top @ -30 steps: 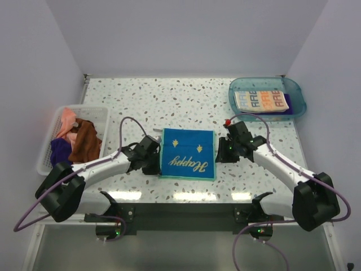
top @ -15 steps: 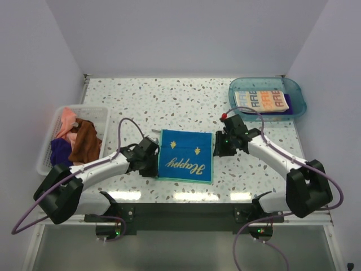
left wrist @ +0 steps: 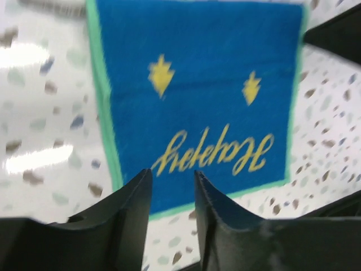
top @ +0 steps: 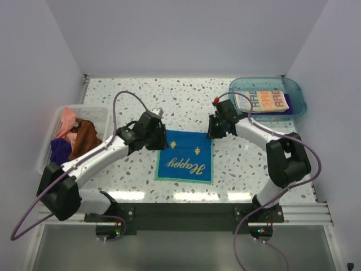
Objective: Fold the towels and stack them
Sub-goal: Fold the towel
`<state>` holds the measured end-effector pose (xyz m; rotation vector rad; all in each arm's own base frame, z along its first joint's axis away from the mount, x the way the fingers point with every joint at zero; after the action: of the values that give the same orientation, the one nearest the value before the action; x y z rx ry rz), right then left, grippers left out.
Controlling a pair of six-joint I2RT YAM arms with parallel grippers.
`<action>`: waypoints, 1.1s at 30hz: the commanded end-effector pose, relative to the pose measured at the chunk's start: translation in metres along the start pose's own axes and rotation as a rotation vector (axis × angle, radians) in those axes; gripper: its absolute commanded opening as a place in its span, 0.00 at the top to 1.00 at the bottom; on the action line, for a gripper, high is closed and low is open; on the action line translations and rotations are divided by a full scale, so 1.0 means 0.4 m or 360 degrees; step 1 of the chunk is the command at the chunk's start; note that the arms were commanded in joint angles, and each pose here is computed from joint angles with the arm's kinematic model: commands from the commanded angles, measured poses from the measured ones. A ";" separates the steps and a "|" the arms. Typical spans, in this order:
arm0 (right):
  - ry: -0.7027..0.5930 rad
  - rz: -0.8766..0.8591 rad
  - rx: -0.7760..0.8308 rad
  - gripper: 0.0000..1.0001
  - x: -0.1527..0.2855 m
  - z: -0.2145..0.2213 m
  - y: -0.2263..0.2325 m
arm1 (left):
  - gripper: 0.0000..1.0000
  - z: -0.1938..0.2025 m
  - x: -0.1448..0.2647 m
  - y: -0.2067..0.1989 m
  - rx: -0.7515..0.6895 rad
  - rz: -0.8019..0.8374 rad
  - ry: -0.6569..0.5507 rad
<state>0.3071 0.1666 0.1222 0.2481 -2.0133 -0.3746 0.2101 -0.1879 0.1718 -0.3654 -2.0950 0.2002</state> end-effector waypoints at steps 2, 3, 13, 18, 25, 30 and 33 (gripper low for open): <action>-0.0114 -0.0090 -0.0054 0.86 -0.032 -0.070 0.019 | 0.65 -0.168 -0.073 -0.040 -0.0103 0.0132 -0.0214; -0.0088 -0.0075 -0.0065 0.86 -0.052 -0.067 0.011 | 0.66 -0.173 -0.125 -0.032 -0.0097 0.0124 -0.0157; -0.0034 -0.0018 -0.0102 0.87 -0.113 -0.050 -0.036 | 0.73 -0.212 -0.340 0.069 -0.0125 -0.0045 -0.0043; -0.0022 0.0014 -0.0033 0.86 -0.095 -0.057 -0.055 | 0.75 -0.212 -0.352 0.103 -0.0136 -0.0114 -0.0019; 0.0104 0.0035 0.0443 0.69 -0.010 -0.111 -0.065 | 0.46 -0.294 -0.269 0.081 -0.0442 -0.0078 -0.0127; 0.0244 -0.0004 0.0660 0.63 -0.028 -0.126 -0.078 | 0.25 -0.338 -0.277 0.096 -0.0876 -0.0090 -0.0156; 0.0323 -0.0051 0.0767 0.62 -0.039 -0.133 -0.078 | 0.24 -0.333 -0.306 0.108 -0.1064 -0.0034 -0.0056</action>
<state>0.3681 0.1391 0.1305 0.4760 -1.9926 0.0132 0.3778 -0.1939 0.1253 -0.5954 -2.1761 -0.3191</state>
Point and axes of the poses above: each gripper's point midway between its finger pads, its own x axis back along the fingers, its own y axis along the line the jaws close on, z = x × y, the point moved 7 cm from there along x, back along the fingers, and after that the axes turned 5 degrees about -x, right-handed, at the moved point
